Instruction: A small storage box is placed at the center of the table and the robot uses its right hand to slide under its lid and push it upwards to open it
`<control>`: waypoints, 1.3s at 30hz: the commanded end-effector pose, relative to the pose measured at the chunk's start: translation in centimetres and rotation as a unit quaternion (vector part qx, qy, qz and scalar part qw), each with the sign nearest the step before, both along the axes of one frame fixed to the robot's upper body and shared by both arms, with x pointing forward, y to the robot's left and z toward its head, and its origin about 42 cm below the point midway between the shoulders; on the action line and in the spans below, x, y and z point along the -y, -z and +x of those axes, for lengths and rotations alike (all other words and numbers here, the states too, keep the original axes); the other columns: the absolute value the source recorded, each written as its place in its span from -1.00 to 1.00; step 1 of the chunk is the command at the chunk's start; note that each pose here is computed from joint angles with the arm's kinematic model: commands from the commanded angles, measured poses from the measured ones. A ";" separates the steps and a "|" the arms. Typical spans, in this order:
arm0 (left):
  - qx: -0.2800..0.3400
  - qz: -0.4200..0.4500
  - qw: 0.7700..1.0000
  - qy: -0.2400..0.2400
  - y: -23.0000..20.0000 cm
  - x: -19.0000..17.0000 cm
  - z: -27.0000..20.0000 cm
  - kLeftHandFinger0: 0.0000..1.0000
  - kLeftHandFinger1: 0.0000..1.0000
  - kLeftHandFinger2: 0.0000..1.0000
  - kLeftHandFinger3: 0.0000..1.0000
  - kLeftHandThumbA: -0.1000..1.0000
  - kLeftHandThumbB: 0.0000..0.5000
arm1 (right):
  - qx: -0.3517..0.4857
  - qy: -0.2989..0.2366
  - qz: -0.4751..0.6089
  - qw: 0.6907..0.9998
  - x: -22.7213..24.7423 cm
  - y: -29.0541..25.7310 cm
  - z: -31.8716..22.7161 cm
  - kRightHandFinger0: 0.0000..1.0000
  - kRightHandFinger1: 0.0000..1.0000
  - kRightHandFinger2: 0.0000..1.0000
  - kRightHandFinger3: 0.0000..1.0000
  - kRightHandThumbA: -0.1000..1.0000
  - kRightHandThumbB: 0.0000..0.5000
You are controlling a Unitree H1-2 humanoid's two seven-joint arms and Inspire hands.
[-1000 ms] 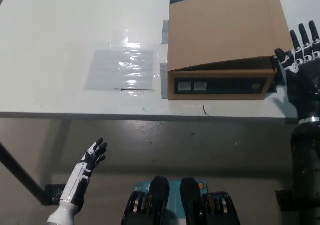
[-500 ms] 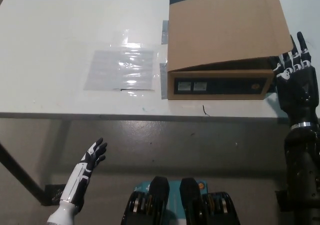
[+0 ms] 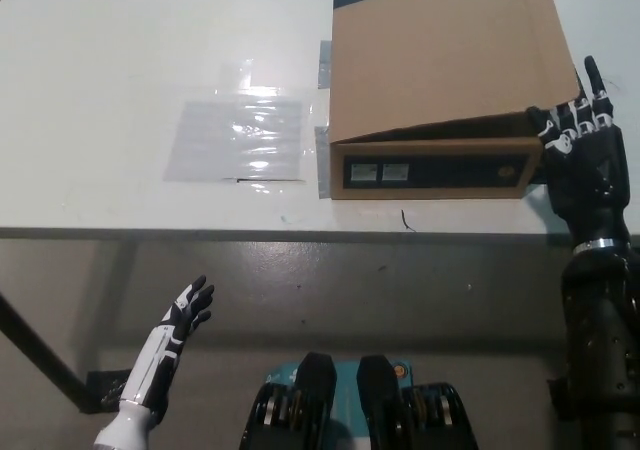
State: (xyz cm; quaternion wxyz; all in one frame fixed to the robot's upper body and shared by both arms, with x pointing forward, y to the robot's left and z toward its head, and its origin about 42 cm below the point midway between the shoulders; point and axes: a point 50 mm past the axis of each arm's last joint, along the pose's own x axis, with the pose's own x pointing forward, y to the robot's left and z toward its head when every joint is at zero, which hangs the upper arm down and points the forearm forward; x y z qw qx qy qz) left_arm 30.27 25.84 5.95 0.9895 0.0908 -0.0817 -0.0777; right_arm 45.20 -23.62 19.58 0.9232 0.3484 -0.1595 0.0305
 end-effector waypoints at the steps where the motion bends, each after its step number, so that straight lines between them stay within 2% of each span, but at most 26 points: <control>1: 0.032 0.010 0.999 0.013 -1.2 -0.4 0.6 1.00 1.00 1.00 1.00 1.00 1.00 | 0.053 -0.028 -0.001 0.998 -2.1 -4.2 1.3 1.00 1.00 1.00 1.00 1.00 0.16; 6: 0.032 0.009 0.999 0.014 -1.2 -0.4 0.7 1.00 1.00 1.00 1.00 1.00 1.00 | 0.052 -0.034 0.008 0.998 -2.9 -4.7 1.4 1.00 1.00 1.00 1.00 1.00 0.20; 12: 0.034 0.011 0.999 0.013 -1.3 -0.4 0.7 1.00 1.00 1.00 1.00 1.00 1.00 | 0.043 -0.038 -0.001 0.998 -4.4 -5.0 1.6 1.00 1.00 1.00 1.00 1.00 0.13; 22: 0.035 0.013 0.999 0.014 -1.4 -0.5 0.8 1.00 1.00 1.00 1.00 1.00 1.00 | 0.051 -0.061 -0.008 0.997 -6.9 -5.1 2.1 1.00 1.00 1.00 1.00 1.00 0.26; 27: 0.036 0.011 0.999 0.016 -1.5 -0.5 1.0 1.00 1.00 1.00 1.00 1.00 1.00 | 0.059 -0.086 -0.008 0.995 -8.3 -5.8 2.3 1.00 1.00 1.00 1.00 1.00 0.21; 35: 0.039 0.016 0.999 0.018 -1.7 -0.4 1.2 1.00 1.00 1.00 1.00 1.00 1.00 | 0.069 -0.110 -0.044 0.991 -11.6 -7.6 2.6 1.00 1.00 1.00 1.00 1.00 0.27; 39: 0.040 0.013 0.999 0.020 -1.8 -0.4 1.3 1.00 1.00 1.00 1.00 1.00 1.00 | 0.075 -0.120 -0.060 0.988 -13.4 -8.6 2.4 1.00 1.00 1.00 1.00 1.00 0.19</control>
